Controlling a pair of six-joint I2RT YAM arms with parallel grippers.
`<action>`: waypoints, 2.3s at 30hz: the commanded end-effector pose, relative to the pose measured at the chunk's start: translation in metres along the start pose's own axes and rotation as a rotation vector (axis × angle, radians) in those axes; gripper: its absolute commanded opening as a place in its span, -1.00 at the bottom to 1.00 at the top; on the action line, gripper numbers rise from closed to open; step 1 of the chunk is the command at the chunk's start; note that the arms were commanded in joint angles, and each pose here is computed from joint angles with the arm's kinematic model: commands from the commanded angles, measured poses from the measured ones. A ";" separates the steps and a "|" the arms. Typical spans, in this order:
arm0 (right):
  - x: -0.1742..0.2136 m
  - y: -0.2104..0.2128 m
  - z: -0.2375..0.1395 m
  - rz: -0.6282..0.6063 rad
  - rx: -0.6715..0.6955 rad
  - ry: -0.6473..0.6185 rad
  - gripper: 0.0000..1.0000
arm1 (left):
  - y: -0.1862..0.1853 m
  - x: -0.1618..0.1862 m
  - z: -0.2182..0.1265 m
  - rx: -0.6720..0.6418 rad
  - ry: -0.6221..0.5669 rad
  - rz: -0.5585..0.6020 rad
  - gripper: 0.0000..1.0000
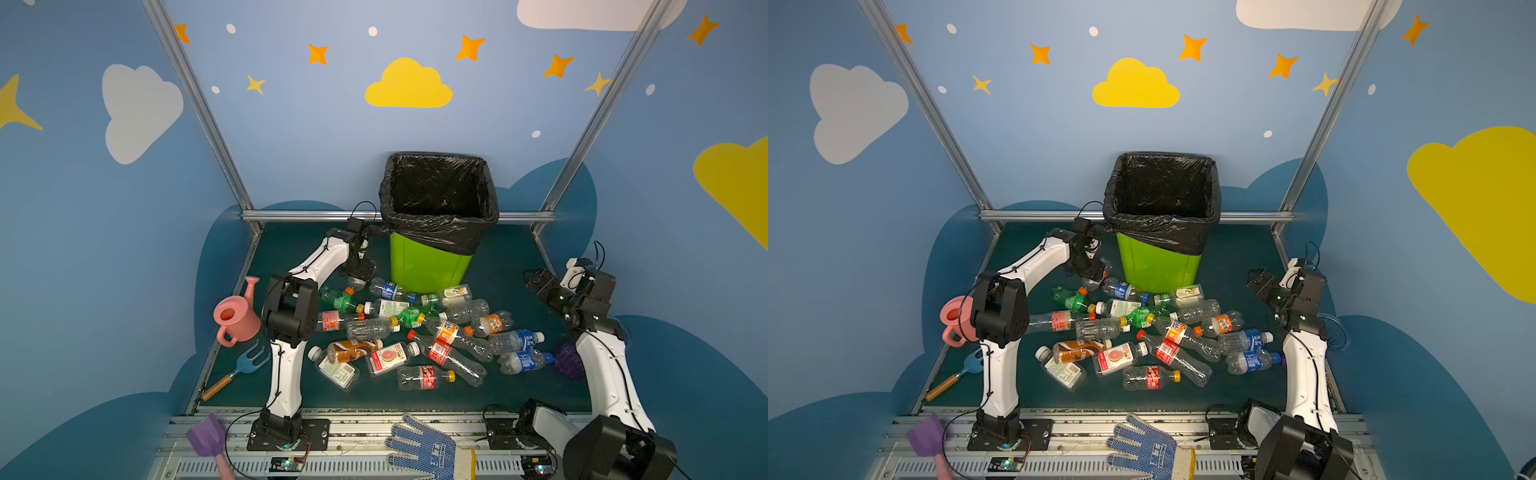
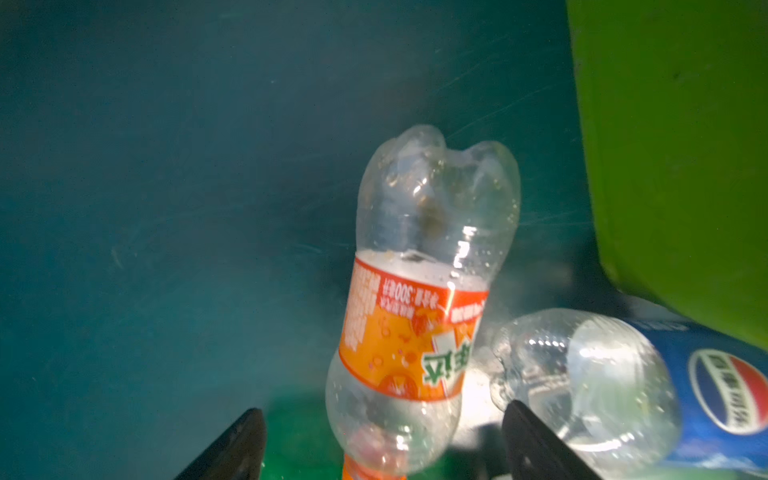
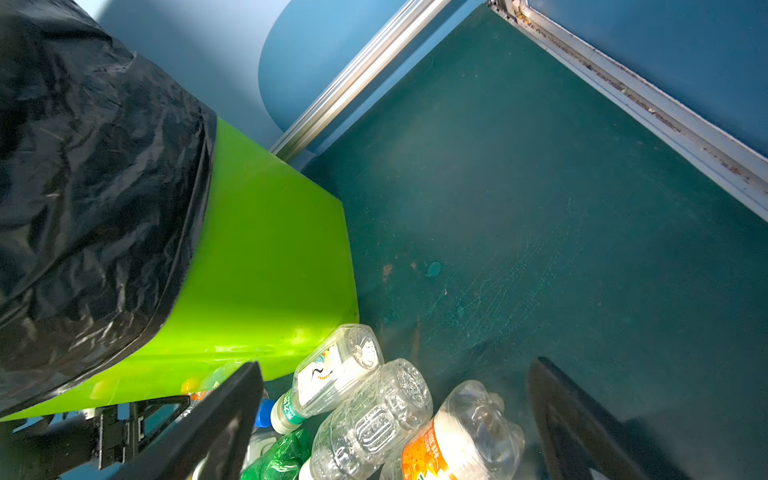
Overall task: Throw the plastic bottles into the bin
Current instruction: 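Lift the orange-label bottle with the left gripper over the bin and release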
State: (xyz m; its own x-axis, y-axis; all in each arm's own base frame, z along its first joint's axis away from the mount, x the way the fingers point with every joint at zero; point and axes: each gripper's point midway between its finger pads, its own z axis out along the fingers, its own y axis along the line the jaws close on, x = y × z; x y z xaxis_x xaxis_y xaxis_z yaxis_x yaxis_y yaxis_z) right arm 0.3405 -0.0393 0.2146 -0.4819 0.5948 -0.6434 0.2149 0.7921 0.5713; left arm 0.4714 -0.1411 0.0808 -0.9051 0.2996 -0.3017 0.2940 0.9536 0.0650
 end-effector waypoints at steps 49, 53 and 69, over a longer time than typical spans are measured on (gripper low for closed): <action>-0.022 -0.005 -0.008 0.055 -0.024 -0.038 0.96 | 0.120 -0.083 -0.417 0.206 -1.126 -0.390 -0.09; -0.025 -0.002 -0.010 0.061 -0.034 -0.050 0.96 | 0.120 -0.042 -0.531 0.144 -1.476 -0.376 -0.02; -0.030 0.013 -0.025 0.045 -0.083 -0.058 0.96 | -0.059 -0.174 -0.496 0.684 -1.311 -0.189 0.98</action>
State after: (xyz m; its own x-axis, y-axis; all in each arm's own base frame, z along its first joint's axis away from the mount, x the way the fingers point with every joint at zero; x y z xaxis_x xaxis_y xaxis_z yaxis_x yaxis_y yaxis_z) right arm 0.3392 -0.0506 0.2283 -0.4509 0.6558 -0.6055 0.2052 0.7363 0.6447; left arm 0.4925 -0.2698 0.5601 -0.1579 -0.3482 -0.9240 0.6350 0.6808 -0.3651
